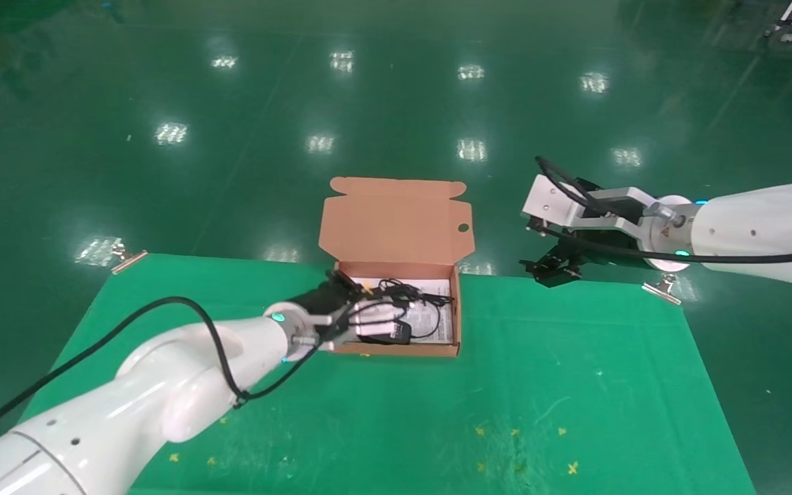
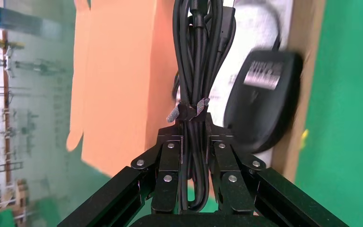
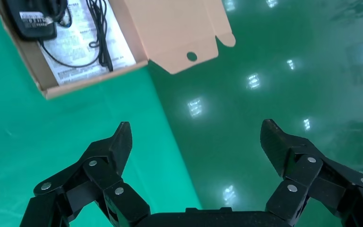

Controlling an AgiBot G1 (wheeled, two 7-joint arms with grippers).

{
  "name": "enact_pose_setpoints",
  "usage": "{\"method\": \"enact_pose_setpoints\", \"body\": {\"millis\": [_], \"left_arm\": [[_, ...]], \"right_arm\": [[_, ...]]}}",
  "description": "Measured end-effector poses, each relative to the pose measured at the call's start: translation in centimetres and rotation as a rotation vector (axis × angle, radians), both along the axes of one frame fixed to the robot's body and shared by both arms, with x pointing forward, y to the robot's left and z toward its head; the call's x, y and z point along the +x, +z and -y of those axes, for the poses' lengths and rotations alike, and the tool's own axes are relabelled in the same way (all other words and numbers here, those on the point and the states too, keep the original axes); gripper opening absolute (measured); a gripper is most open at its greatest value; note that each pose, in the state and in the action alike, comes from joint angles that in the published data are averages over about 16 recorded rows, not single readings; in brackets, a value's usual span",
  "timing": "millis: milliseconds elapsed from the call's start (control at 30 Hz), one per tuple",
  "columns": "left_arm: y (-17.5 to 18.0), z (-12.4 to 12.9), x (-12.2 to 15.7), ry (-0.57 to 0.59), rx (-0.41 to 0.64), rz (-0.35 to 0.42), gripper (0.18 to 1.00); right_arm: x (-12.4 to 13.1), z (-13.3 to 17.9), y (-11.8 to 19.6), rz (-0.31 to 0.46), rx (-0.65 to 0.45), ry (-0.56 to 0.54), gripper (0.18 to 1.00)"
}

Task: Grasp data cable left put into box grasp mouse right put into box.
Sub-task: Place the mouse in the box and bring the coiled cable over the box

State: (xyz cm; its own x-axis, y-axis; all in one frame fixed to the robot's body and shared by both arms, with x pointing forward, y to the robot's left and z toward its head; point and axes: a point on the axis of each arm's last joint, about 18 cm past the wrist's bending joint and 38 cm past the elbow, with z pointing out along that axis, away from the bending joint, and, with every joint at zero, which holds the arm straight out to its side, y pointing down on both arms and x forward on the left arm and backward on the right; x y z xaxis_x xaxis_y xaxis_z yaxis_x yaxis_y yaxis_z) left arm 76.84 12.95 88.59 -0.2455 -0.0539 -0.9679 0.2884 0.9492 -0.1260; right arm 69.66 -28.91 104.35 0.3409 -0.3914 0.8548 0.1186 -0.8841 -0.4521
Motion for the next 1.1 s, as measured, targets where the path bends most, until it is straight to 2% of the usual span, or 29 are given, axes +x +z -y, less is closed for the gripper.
{"method": "enact_pose_setpoints", "body": {"millis": [233, 500, 733, 933, 1100], "left_arm": [[-0.7, 1.0, -0.2, -0.031, 0.009, -0.013, 0.255], [-0.7, 0.9, -0.1, -0.029, 0.025, -0.019, 0.268], [-0.7, 0.8, -0.1, -0.026, 0.024, -0.02, 0.309], [-0.6, 0.7, -0.1, -0.028, 0.021, -0.016, 0.377], [0.3, 0.5, -0.1, -0.033, 0.016, 0.006, 0.449]], "right_arm": [[-1.3, 0.8, 0.5, 0.006, -0.015, -0.023, 0.995], [-1.7, 1.1, 0.7, 0.009, -0.022, -0.032, 1.0], [-1.7, 1.0, 0.6, 0.008, -0.02, -0.031, 1.0], [-1.6, 1.1, 0.8, 0.013, -0.015, -0.032, 1.0], [-1.4, 1.5, 2.2, 0.051, -0.003, -0.044, 1.0]]}}
